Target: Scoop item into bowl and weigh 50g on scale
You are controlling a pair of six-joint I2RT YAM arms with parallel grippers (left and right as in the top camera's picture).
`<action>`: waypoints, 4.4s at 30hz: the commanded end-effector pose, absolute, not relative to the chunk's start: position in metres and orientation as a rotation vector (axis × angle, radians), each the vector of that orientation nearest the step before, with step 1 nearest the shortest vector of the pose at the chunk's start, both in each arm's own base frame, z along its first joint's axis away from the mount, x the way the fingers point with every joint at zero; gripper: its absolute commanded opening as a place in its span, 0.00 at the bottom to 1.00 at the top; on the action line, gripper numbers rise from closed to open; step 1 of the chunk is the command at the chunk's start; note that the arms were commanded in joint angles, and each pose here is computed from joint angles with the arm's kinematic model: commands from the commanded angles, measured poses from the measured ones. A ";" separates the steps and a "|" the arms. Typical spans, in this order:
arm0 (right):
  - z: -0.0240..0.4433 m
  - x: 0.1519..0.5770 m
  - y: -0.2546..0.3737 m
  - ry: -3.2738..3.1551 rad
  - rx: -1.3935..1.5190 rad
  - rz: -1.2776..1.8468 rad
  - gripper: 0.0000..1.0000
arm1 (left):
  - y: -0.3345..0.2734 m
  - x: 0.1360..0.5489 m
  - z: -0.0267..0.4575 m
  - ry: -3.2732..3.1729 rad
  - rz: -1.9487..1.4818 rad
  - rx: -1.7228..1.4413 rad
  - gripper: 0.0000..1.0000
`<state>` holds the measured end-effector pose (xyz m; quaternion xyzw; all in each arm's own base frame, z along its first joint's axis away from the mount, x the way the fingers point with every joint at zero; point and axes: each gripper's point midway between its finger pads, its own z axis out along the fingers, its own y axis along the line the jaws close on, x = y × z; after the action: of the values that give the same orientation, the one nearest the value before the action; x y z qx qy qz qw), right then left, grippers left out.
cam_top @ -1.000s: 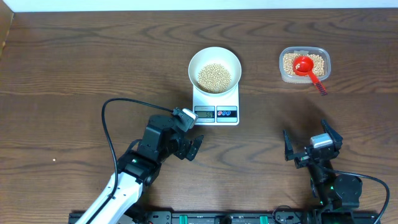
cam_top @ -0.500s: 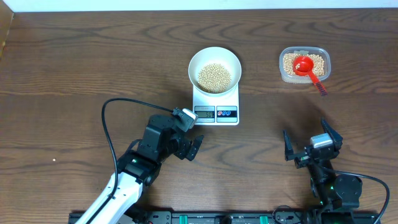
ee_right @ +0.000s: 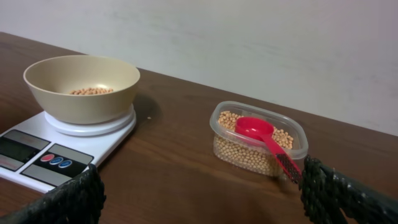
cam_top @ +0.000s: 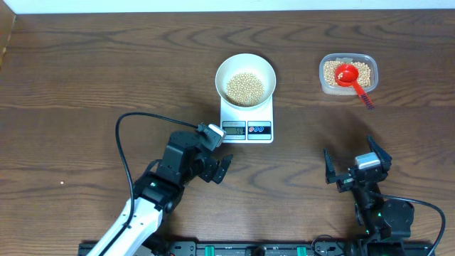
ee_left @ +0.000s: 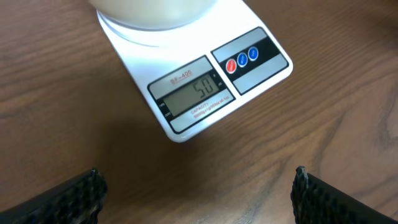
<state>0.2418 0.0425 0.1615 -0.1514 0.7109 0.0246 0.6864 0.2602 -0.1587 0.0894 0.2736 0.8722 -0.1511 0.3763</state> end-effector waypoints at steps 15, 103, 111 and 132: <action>0.159 0.241 0.045 1.601 -0.337 0.078 0.99 | -0.146 0.253 0.148 2.019 -0.330 0.673 0.97; 0.159 0.241 0.045 1.601 -0.337 0.078 0.99 | -0.017 0.243 0.135 1.729 0.053 0.130 0.97; 0.159 0.241 0.045 1.601 -0.337 0.078 0.99 | -0.017 0.243 0.135 1.729 0.053 0.130 0.97; 0.159 0.241 0.045 1.601 -0.338 0.078 0.99 | -0.017 0.243 0.135 1.729 0.053 0.130 0.97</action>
<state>0.2419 0.0426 0.1607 -0.1515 0.7120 0.0250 0.6852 0.2444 -0.0203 0.1525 0.0652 0.7392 0.0196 0.6700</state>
